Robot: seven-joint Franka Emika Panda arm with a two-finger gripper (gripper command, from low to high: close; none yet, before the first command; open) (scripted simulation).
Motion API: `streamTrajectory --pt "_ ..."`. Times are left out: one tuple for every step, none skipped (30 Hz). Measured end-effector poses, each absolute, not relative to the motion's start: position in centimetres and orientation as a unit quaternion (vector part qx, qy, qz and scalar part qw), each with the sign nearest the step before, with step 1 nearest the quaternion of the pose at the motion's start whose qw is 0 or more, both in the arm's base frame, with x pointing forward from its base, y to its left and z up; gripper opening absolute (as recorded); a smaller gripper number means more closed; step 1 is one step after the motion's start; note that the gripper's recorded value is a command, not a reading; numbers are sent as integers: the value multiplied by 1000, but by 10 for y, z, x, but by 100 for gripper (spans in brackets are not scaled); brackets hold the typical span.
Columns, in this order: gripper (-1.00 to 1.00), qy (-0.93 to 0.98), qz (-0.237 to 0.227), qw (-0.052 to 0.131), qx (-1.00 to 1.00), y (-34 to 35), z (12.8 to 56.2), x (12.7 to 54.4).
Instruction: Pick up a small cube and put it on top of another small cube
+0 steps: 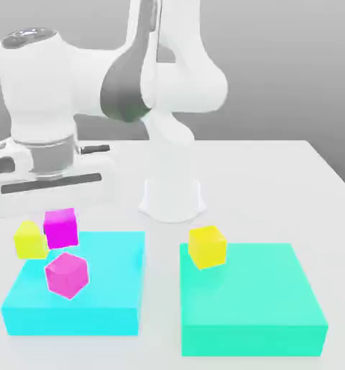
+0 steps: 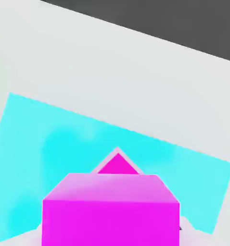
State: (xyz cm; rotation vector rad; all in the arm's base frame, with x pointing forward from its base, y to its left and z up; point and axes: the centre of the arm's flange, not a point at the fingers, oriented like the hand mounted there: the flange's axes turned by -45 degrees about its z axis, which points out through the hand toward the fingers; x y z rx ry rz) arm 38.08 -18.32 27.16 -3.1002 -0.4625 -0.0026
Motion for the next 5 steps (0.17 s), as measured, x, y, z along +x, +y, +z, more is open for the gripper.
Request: streamTrajectory --pt "-100 -147 0 3 -989 -184 260 380" --pt "100 -146 0 2 -989 -184 253 379" --pt "100 -146 0 2 -989 -184 253 379" --pt "100 -146 0 2 -989 -184 253 379" --pt "100 -146 0 2 -989 -184 253 379"
